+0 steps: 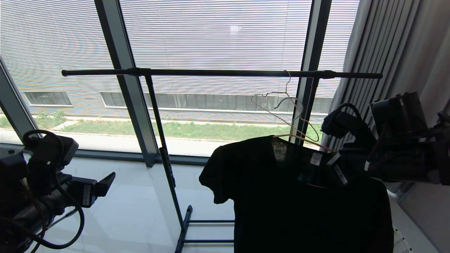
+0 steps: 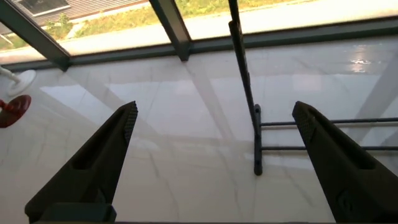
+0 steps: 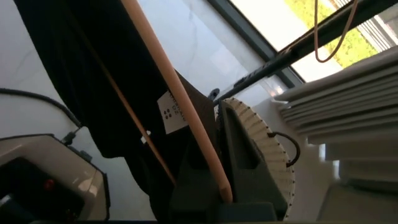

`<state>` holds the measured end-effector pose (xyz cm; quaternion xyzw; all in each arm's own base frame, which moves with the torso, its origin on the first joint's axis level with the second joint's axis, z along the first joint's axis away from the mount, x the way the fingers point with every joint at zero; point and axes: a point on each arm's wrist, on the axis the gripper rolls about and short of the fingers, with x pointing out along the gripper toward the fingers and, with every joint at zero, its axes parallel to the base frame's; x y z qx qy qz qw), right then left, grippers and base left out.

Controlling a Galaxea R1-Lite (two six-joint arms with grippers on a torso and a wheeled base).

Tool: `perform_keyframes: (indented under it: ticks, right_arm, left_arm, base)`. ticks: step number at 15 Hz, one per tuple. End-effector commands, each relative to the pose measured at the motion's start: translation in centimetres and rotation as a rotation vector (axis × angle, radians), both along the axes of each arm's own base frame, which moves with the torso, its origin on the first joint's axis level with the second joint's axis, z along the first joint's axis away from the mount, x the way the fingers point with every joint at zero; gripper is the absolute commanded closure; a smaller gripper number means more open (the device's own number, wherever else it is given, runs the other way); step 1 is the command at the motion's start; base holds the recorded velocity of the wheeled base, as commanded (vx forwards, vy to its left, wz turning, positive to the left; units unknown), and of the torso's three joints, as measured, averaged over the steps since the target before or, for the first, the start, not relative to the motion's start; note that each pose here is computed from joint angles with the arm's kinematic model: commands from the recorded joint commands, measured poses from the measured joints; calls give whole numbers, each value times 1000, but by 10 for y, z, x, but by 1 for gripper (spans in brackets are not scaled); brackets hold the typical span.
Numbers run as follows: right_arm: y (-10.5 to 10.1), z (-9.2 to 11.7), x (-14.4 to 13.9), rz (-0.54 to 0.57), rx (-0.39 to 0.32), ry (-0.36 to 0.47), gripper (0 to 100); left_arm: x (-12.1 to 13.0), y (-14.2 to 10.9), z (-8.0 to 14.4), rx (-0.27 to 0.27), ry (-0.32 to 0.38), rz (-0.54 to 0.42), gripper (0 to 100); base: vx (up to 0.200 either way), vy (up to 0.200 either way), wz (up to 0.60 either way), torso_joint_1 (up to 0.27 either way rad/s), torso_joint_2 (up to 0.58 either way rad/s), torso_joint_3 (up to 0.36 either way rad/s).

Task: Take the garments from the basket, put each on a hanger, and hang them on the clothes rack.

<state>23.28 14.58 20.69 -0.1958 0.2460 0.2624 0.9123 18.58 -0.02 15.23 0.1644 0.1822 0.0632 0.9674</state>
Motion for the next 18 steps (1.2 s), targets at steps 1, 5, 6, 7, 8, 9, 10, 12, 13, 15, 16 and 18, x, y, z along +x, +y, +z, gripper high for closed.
perform_keyframes:
  ticks: [1,5,6,7,8,9,10,12,13,15,16,18]
  right_arm:
    - [16,-11,0,-39,26,52,100]
    - [43,-24,1,-137,43,135,100]
    - [51,-21,6,-148,73,133,100]
    - [57,-15,13,-152,100,117,100]
    - [61,-7,19,-154,121,96,100]
    - [63,1,25,-158,145,71,100]
    - [65,8,32,-165,165,50,100]
    - [66,14,39,-176,179,32,100]
    - [67,20,54,-244,167,-23,100]
    - [68,23,61,-274,168,-48,100]
    - [68,25,62,-276,170,-54,100]
    - [67,26,62,-286,166,-63,100]
  left_arm:
    - [0,0,0,1,-1,2,0]
    - [0,-1,-1,6,8,-4,0]
    - [0,-1,-1,8,8,-5,0]
    - [-1,-1,-2,8,8,-5,0]
    - [-1,-1,-1,8,7,-5,0]
    - [-1,-1,-1,8,7,-5,0]
    - [-1,-1,-1,8,7,-5,0]
    - [-1,-1,-2,8,8,-6,0]
    - [-1,-3,-1,8,7,-19,0]
    - [-1,-5,-1,8,5,-31,0]
    - [-1,-6,-1,8,4,-37,0]
    - [-1,-10,-1,8,4,-54,0]
  base:
    - [0,0,0,0,0,0]
    - [0,0,0,0,0,0]
    - [0,0,0,0,0,0]
    - [0,0,0,0,0,0]
    - [0,0,0,0,0,0]
    - [0,0,0,0,0,0]
    - [200,0,0,-2,2,-2]
    - [200,0,0,-7,-2,2]
    - [200,0,0,-12,-2,7]
    - [200,0,0,7,5,-2]
    - [200,0,0,7,-2,7]
    - [200,0,0,0,7,5]
